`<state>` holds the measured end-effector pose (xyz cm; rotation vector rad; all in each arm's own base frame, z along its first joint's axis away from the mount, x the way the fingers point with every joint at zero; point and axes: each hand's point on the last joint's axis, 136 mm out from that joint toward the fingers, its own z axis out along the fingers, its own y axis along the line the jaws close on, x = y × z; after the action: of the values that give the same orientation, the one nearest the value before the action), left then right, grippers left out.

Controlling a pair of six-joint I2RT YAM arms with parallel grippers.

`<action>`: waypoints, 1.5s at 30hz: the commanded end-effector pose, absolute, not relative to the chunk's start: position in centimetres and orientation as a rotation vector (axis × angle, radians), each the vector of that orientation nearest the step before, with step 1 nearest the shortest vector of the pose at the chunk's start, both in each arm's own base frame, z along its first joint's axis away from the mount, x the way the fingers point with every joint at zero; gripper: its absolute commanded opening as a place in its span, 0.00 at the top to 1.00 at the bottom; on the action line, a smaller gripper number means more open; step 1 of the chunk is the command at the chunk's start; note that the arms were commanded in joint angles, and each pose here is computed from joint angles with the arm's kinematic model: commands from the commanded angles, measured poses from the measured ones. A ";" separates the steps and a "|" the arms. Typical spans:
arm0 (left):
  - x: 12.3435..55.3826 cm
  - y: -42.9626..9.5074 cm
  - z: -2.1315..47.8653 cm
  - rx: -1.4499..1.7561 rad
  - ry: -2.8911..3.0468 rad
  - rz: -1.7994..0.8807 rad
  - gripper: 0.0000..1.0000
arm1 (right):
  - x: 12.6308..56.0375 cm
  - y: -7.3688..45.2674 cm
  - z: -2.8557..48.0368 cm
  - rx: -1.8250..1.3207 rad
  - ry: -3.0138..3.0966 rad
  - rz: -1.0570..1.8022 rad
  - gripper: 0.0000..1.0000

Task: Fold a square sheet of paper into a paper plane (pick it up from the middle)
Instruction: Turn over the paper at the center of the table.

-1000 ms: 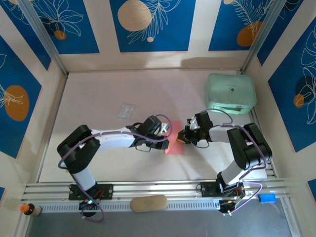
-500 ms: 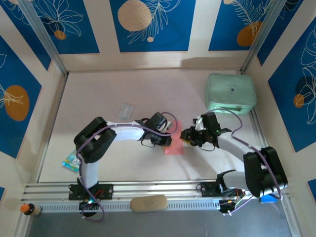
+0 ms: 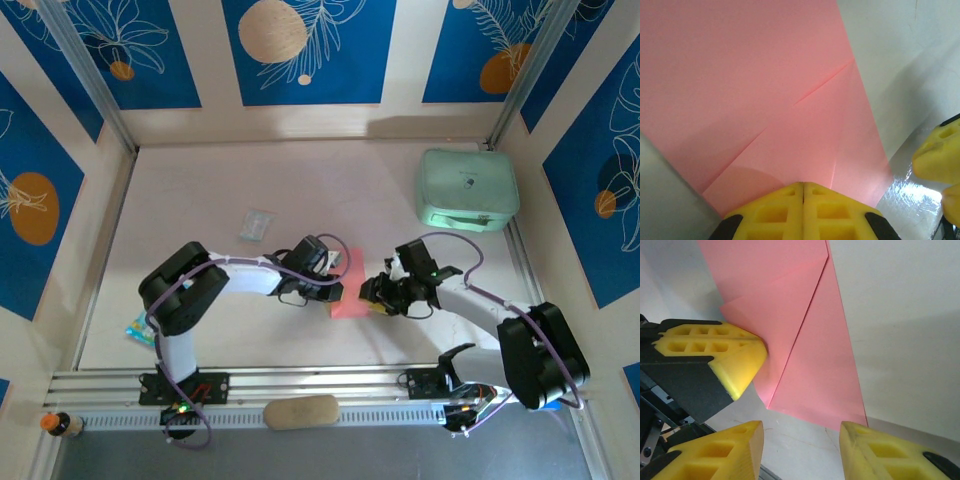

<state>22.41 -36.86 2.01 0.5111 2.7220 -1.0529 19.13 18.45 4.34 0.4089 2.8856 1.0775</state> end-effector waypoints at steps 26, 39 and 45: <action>20.3 -34.8 -0.3 0.478 2.860 -0.942 1.00 | 22.5 20.9 4.5 0.388 2.803 1.195 0.53; 20.4 -34.9 -0.2 0.471 2.851 -0.953 1.00 | 24.8 19.8 3.7 0.444 2.785 1.219 0.53; 20.5 -35.2 0.1 0.466 2.839 -0.977 1.00 | 25.0 19.5 3.2 0.453 2.776 1.235 0.61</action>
<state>22.31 -36.93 2.09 0.4857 2.7287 -1.0580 24.89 19.22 3.17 0.4790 2.7754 1.1959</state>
